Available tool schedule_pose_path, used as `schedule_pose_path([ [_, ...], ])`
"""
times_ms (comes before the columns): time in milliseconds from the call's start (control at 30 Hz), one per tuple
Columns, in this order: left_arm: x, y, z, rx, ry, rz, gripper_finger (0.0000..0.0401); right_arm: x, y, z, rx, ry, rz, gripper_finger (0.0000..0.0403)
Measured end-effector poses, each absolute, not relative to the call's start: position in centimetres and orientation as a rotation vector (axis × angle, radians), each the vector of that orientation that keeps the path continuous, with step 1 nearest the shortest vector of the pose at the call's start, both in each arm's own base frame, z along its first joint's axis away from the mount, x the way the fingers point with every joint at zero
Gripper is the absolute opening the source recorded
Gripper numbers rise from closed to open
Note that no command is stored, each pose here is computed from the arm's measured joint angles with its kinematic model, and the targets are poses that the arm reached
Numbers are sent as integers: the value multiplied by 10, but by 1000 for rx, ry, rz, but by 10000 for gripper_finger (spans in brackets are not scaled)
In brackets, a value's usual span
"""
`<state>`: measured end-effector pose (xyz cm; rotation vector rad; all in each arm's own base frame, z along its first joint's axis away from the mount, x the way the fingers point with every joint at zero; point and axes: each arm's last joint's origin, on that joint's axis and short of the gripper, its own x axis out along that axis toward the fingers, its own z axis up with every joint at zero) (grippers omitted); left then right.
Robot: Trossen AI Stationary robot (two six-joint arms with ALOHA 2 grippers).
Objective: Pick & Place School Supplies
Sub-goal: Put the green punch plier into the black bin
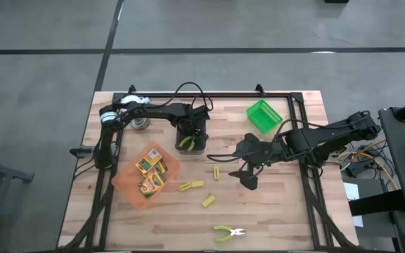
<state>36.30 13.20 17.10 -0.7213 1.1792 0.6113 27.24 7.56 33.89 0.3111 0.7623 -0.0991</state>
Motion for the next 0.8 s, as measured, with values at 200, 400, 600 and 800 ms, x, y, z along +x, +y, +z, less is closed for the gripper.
schedule_pose_path([
  [200,363,132,173,-720,1177,612,320,272,76,339,311,762,-99,354],
  [400,364,132,181,-725,1190,631,317,272,76,339,311,762,-99,354],
  [600,367,135,198,-704,1199,651,317,272,76,339,311,762,-99,354],
  [800,371,137,220,-680,1192,677,317,272,76,339,311,762,-99,354],
])
